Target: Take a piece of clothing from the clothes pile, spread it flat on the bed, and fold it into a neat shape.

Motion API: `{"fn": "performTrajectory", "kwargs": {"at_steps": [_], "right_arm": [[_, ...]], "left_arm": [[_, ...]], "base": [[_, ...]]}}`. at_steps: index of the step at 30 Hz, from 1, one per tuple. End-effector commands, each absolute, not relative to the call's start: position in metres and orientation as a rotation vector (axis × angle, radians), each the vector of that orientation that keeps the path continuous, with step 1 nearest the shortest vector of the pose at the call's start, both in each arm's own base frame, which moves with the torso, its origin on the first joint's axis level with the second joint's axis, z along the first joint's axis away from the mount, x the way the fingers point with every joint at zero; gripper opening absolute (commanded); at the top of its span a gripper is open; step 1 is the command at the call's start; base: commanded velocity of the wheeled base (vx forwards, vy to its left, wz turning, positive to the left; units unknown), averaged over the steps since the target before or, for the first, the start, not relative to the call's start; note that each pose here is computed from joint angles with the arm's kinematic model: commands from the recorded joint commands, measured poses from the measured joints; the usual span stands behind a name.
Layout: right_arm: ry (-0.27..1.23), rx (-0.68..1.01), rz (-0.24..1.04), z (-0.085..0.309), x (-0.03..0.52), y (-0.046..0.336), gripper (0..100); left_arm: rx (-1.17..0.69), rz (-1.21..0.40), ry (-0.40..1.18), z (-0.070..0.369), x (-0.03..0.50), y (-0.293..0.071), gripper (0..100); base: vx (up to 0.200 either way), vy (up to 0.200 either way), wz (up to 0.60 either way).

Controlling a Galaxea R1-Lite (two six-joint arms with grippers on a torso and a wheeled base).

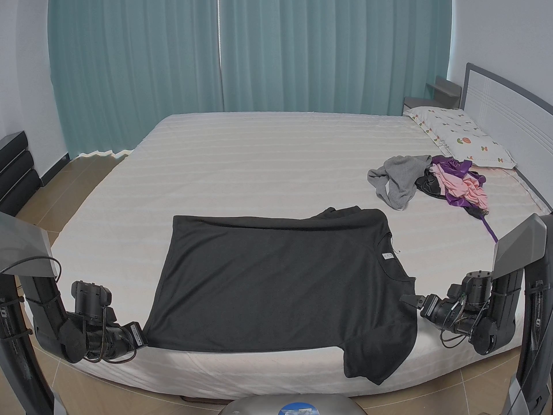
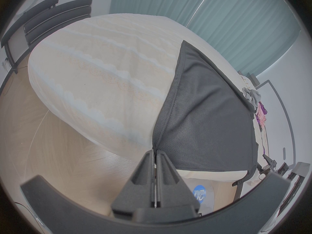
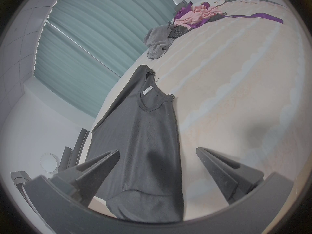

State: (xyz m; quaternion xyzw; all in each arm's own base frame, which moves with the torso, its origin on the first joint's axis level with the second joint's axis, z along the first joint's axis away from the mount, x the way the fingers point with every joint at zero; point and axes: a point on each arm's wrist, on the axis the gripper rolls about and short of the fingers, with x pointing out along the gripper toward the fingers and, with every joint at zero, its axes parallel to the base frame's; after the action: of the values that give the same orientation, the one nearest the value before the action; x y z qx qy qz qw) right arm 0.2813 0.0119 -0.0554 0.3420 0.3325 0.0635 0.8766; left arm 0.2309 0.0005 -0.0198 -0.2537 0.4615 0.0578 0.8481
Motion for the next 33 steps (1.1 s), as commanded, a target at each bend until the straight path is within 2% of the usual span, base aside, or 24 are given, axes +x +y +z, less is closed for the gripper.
{"fn": "performTrajectory", "kwargs": {"at_steps": [1, 2, 3, 10, 17, 33], "right_arm": [[0.691, 0.711, 0.141, -0.061, 0.288, 0.014, 100], [0.69, 0.708, 0.141, -0.062, 0.289, 0.014, 100], [0.69, 0.707, 0.142, -0.063, 0.289, 0.014, 0], [0.616, 0.693, 0.103, -0.063, 0.306, 0.012, 0], [0.542, 0.687, 0.122, -0.053, 0.32, 0.011, 0], [0.494, 0.686, 0.131, -0.046, 0.354, 0.01, 0]], "left_arm": [[-0.535, 0.124, 0.976, -0.021, 0.231, 0.001, 0], [-0.535, 0.124, 0.977, -0.021, 0.231, 0.001, 0], [-0.535, 0.124, 0.977, -0.021, 0.23, 0.001, 0], [-0.533, 0.123, 0.981, -0.021, 0.23, 0.0, 0], [-0.532, 0.122, 0.984, -0.021, 0.229, 0.0, 0], [-0.532, 0.12, 0.98, -0.021, 0.229, 0.0, 0]], "base": [[0.0, 0.0, 0.0], [0.0, 0.0, 0.0], [0.0, 0.0, 0.0], [0.0, 0.0, 0.0], [0.0, 0.0, 0.0], [0.0, 0.0, 0.0]]}}
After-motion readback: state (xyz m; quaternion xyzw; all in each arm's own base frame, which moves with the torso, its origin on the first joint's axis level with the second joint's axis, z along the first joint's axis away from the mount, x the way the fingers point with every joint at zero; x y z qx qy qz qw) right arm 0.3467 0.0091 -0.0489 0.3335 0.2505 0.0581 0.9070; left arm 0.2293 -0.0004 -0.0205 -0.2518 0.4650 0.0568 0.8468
